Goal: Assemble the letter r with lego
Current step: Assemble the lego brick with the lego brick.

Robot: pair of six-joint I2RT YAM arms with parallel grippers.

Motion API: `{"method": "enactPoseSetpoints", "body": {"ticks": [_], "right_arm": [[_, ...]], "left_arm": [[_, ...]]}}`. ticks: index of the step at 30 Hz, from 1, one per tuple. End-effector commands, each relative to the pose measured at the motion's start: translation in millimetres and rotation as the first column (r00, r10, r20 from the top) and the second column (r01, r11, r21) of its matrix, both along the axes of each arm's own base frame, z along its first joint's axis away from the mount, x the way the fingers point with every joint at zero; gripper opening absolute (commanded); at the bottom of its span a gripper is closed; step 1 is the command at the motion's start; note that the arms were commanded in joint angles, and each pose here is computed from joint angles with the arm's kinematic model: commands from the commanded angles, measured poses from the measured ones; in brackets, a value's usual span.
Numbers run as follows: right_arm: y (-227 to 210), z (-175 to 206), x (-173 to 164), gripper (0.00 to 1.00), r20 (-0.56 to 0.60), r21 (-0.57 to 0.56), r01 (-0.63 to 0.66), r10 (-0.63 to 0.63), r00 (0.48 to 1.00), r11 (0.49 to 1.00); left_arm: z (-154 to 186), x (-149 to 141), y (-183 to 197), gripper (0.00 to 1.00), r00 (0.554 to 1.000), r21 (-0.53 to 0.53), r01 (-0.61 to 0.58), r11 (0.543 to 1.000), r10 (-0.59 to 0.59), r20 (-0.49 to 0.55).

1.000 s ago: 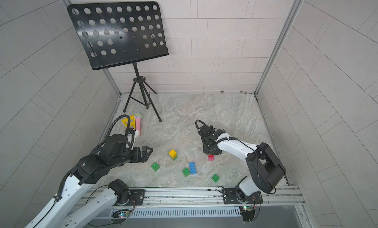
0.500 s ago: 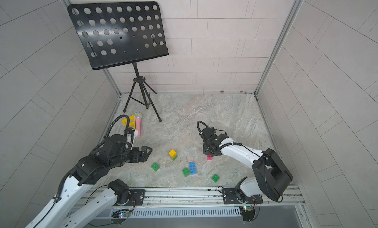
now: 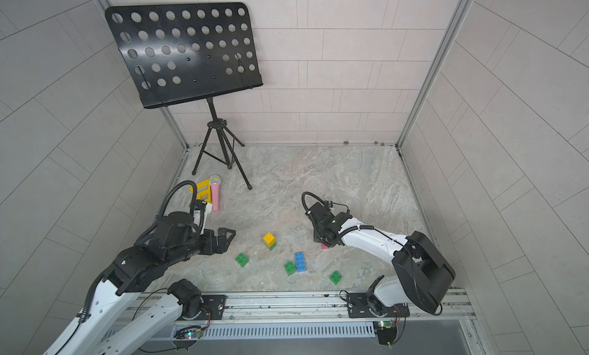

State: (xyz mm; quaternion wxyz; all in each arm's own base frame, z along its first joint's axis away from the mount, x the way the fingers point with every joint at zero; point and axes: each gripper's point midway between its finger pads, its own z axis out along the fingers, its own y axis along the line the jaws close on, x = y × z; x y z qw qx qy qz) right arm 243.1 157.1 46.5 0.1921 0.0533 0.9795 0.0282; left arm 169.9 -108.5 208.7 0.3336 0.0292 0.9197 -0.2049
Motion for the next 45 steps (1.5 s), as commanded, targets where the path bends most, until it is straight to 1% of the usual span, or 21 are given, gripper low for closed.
{"method": "enactPoseSetpoints", "body": {"ticks": [1, 6, 8, 17, 25, 29, 35, 41, 45], "right_arm": [[-2, -20, -10, 0.00, -0.053, -0.035, 0.026, -0.027, 0.998, 0.999], [3, -23, -7, 0.00, -0.058, -0.036, 0.010, -0.012, 0.998, 0.999], [9, -22, -3, 0.00, -0.052, -0.020, -0.010, 0.009, 0.999, 1.000], [38, -4, 17, 0.00, -0.060, 0.020, -0.114, 0.115, 0.992, 0.993], [58, 12, 30, 0.00, -0.047, 0.055, -0.163, 0.166, 0.985, 0.985], [68, 16, 35, 0.00, -0.063, 0.048, -0.223, 0.226, 0.972, 0.974], [69, 15, 29, 0.00, -0.111, 0.010, -0.309, 0.308, 0.945, 0.951], [54, 22, 26, 0.00, -0.121, -0.063, -0.335, 0.326, 0.937, 0.940], [52, 18, 23, 0.00, -0.107, -0.051, -0.324, 0.317, 0.942, 0.945]], "left_arm": [[-2, 2, 1, 1.00, 1.000, 0.006, -0.008, 1.000, 0.008, 0.009], [-2, 1, 2, 1.00, 1.000, 0.007, -0.009, 1.000, 0.009, 0.011], [-2, 1, 2, 1.00, 1.000, 0.006, -0.009, 1.000, 0.009, 0.012], [0, 1, 2, 1.00, 1.000, 0.003, -0.012, 1.000, 0.012, 0.019], [0, 0, 0, 1.00, 1.000, -0.006, 0.003, 1.000, -0.003, 0.017], [1, -1, -3, 1.00, 1.000, -0.017, 0.017, 1.000, -0.016, 0.019], [4, 0, 2, 1.00, 0.999, -0.020, -0.007, 1.000, 0.008, 0.041], [5, 0, 3, 1.00, 0.998, -0.028, -0.013, 1.000, 0.014, 0.053], [4, 0, 0, 1.00, 0.999, -0.033, -0.004, 0.999, 0.005, 0.049]]}}
